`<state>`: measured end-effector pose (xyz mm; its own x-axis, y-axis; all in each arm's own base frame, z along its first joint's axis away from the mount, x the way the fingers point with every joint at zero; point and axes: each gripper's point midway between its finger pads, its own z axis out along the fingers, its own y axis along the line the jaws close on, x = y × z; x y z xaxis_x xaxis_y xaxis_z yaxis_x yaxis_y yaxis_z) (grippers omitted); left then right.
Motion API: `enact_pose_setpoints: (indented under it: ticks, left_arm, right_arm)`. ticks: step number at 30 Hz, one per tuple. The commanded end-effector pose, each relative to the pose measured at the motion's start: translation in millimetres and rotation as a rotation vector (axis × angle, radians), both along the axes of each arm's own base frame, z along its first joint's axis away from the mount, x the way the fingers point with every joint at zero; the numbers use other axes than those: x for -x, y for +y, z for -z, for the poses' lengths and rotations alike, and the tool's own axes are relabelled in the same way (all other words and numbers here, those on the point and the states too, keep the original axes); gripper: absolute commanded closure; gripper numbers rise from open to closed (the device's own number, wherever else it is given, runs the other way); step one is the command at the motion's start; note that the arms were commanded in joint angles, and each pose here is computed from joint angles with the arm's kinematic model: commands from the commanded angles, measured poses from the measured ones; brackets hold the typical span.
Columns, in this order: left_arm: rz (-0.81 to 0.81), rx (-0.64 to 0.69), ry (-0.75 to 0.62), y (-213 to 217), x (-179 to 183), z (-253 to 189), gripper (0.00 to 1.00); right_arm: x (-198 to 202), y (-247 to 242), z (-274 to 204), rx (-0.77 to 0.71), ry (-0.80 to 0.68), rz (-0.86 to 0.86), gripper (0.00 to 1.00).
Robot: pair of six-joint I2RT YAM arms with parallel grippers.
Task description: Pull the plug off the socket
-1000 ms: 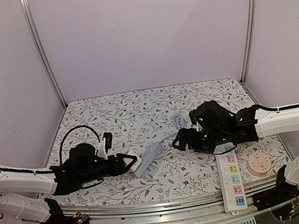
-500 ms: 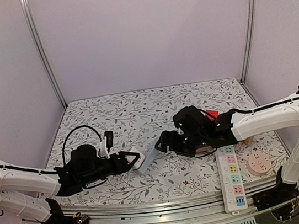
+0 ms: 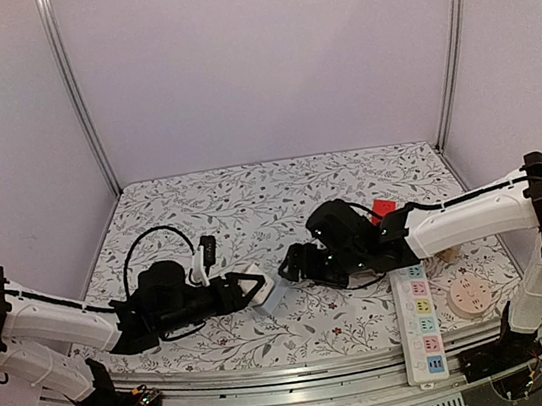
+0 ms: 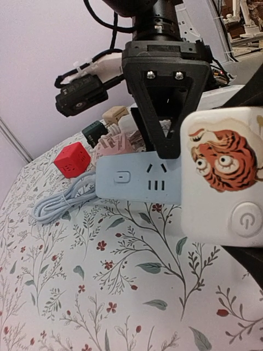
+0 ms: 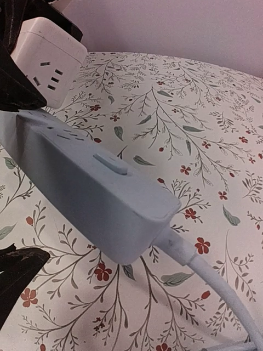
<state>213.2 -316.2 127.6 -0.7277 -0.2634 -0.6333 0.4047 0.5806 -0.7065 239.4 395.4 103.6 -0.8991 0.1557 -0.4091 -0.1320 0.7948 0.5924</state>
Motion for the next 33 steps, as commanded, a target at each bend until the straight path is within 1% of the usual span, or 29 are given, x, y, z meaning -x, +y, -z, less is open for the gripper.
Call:
enact_pose_setpoints:
  ticks: [1, 9, 15, 18, 20, 24, 33]
  left_arm:
    - [0.004, 0.168, -0.097, -18, -4, -56, 1.0]
    - [0.012, 0.184, -0.092, -25, 2, -58, 1.0]
    - [0.035, 0.182, -0.084, -33, 8, -56, 1.0]
    - [0.036, 0.184, -0.08, -36, 9, -54, 1.0]
    - [0.041, 0.187, -0.075, -39, 10, -53, 1.0]
    - [0.05, 0.187, -0.07, -43, 10, -52, 1.0]
    - [0.035, 0.174, -0.07, -44, 7, -52, 1.0]
  right_arm:
    - [-4, 10, -5, -0.019, -0.018, 0.008, 0.18]
    - [-9, 16, -9, -0.044, -0.03, 0.019, 0.3]
    - [-10, 19, -9, -0.054, -0.033, 0.015, 0.36]
    - [-10, 22, -9, -0.063, -0.031, 0.011, 0.42]
    - [-10, 23, -9, -0.064, -0.033, 0.011, 0.48]
    - [-10, 24, -9, -0.063, -0.036, 0.007, 0.52]
    - [-9, 20, -8, -0.05, -0.05, 0.006, 0.75]
